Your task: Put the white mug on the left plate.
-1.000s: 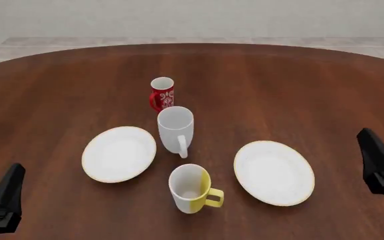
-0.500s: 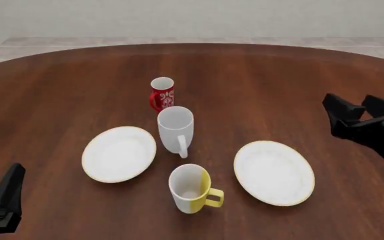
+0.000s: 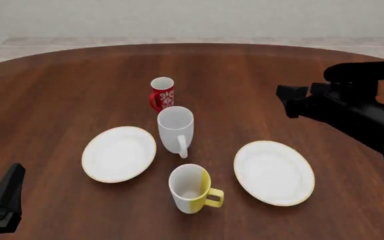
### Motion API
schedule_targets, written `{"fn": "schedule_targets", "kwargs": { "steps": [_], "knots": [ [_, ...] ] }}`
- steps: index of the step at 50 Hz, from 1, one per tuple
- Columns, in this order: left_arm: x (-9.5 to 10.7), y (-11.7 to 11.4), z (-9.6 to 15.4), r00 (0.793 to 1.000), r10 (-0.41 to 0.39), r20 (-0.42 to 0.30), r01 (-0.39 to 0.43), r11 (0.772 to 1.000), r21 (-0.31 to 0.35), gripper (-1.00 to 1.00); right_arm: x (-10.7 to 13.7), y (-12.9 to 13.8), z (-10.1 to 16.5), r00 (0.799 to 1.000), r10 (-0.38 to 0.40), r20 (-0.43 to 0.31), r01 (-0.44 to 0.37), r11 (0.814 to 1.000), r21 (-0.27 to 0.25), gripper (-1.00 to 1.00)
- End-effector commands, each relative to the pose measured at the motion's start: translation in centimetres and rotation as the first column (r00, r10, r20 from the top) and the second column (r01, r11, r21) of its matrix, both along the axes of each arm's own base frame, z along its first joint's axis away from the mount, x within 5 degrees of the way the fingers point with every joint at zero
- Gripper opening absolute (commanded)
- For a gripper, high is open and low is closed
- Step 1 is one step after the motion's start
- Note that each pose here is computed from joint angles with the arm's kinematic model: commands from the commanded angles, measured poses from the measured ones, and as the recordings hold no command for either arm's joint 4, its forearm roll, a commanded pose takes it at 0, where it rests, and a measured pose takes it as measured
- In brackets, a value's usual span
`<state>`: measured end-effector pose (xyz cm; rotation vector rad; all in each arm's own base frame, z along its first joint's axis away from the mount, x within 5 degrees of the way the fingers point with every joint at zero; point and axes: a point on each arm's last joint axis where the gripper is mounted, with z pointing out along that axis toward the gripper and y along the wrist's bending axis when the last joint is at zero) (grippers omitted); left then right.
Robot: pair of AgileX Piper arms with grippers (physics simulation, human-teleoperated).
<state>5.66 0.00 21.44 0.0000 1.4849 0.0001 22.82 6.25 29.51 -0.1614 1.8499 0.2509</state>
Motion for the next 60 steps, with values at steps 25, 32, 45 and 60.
{"fn": "schedule_targets", "kwargs": {
  "steps": [25, 32, 45, 60],
  "knots": [
    [0.0, 0.0, 0.0, 1.000, 0.000, 0.000, 0.000, 1.000, 0.000, 1.00, 4.2, 7.4, -0.9, 0.978, 0.182, -0.102, -0.181, 0.983, 0.020, 1.00],
    [0.0, 0.0, 0.0, 1.000, 0.000, 0.000, 0.000, 1.000, 0.000, 1.00, 4.9, 9.1, -1.2, 0.967, 0.221, -0.126, -0.222, 0.975, 0.009, 1.00],
    [0.0, 0.0, 0.0, 1.000, 0.000, 0.000, 0.000, 1.000, 0.000, 1.00, 5.4, 11.4, -1.9, 0.953, 0.266, -0.146, -0.265, 0.964, 0.023, 1.00],
    [0.0, 0.0, 0.0, 1.000, 0.000, -0.001, 0.000, 1.000, 0.000, 1.00, 5.8, 14.2, -3.7, 0.932, 0.310, -0.188, -0.307, 0.951, 0.046, 1.00]
  ]
}}
